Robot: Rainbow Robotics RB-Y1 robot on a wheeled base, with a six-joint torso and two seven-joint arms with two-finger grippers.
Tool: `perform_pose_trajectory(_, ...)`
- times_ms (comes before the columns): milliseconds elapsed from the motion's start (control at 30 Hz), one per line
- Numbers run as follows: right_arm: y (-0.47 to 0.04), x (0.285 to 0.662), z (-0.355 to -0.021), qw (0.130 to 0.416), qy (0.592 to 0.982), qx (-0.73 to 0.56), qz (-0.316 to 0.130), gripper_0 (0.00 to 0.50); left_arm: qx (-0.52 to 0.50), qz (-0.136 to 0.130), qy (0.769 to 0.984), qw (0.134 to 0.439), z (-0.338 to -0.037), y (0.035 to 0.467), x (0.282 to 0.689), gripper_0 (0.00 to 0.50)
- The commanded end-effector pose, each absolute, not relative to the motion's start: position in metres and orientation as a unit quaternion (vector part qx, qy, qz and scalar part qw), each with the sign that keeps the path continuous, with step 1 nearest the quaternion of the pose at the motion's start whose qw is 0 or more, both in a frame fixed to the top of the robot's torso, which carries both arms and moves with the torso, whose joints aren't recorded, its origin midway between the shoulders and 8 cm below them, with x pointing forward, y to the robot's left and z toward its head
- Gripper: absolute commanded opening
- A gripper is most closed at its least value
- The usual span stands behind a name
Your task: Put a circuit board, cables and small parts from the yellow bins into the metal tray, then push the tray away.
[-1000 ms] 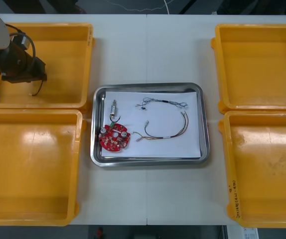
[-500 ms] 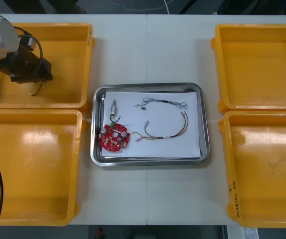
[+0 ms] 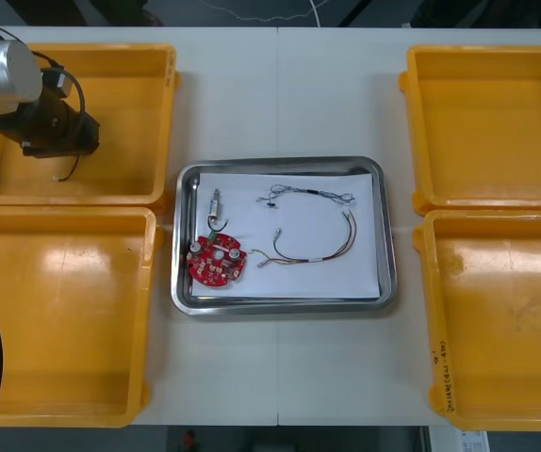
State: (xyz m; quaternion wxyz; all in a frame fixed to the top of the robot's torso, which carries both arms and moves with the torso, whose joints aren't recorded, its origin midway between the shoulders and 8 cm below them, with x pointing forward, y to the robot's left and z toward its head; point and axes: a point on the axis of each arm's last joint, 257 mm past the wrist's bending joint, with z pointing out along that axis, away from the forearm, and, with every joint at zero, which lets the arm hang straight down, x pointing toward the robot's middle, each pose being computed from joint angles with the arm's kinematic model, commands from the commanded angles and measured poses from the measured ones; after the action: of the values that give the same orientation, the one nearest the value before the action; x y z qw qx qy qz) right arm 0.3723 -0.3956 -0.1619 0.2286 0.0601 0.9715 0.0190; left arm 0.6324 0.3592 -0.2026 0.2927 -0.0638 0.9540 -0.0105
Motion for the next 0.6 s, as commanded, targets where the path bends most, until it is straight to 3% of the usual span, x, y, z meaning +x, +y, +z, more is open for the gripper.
perform_pose_trajectory(33,-0.41,0.371,-0.148,0.238,0.969,0.059,0.0,0.5,-0.034,-0.005,0.946,0.321,-0.172,0.341,0.651,0.0)
perform_pose_trajectory(233,-0.41,0.371,-0.149,0.237,0.97,0.058,0.0,0.5,-0.037,-0.006,0.946,0.322,-0.168,0.345,0.65,0.0)
perform_pose_trajectory(600,-0.409,0.371,-0.15,0.236,0.97,0.052,-0.001,0.5,-0.034,-0.019,0.952,0.305,-0.121,0.344,0.626,0.0)
